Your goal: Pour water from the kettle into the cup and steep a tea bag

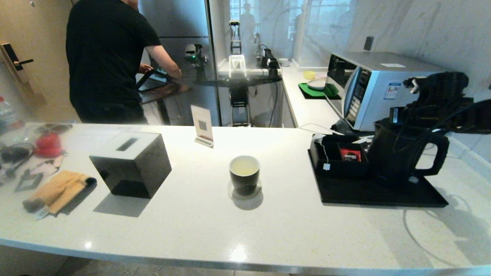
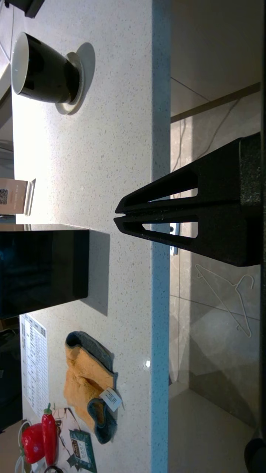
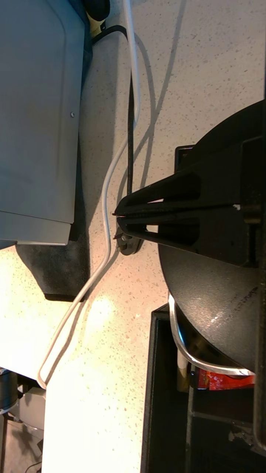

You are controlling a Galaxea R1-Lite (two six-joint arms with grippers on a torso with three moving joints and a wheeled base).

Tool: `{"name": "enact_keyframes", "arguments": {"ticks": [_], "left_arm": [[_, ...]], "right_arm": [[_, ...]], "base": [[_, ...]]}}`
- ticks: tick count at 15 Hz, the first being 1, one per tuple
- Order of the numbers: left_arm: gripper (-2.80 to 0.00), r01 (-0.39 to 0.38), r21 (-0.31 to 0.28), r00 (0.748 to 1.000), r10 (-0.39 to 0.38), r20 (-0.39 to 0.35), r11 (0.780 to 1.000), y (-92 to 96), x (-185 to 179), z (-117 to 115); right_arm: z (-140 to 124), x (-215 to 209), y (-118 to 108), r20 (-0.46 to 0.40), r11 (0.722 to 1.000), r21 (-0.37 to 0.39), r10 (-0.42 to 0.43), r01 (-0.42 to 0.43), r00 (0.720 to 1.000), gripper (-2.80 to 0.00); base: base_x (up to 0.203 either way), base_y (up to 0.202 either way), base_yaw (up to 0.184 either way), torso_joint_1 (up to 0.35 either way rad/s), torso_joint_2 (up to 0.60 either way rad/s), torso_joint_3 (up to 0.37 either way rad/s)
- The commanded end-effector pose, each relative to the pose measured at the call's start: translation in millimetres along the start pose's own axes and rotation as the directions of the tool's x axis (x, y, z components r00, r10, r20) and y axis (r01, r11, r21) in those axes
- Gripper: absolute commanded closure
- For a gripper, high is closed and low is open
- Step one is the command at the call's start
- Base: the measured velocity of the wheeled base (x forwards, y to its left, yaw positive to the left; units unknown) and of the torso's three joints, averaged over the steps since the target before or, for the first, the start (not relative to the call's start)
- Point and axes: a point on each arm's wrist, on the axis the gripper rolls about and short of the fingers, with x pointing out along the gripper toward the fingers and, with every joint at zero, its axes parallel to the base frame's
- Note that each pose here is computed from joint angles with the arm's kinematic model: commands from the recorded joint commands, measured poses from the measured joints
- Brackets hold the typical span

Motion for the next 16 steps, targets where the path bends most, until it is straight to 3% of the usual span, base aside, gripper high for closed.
{"name": "enact_keyframes", "arguments": {"ticks": [1,5,16], "left_arm": [[0.0,0.0,0.001,1.0,0.0,0.001,1.0,0.0,0,0],[0.0,0.0,0.001,1.0,0.0,0.001,1.0,0.0,0,0],[0.0,0.0,0.001,1.0,0.0,0.001,1.0,0.0,0,0]], "right_arm": [[-7,5,0,-0.024,1.0,0.0,0.003,-0.003,1.0,0.0],[-8,6,1,-0.021,1.0,-0.001,0.004,-0.004,1.0,0.0],[25,-34,1,0.064,1.0,-0.008,-0.013,0.013,0.998,0.0]], "base": [[0.0,0.0,0.0,0.0,0.0,0.0],[0.0,0.0,0.0,0.0,0.0,0.0],[0.0,0.0,0.0,0.0,0.0,0.0]]}}
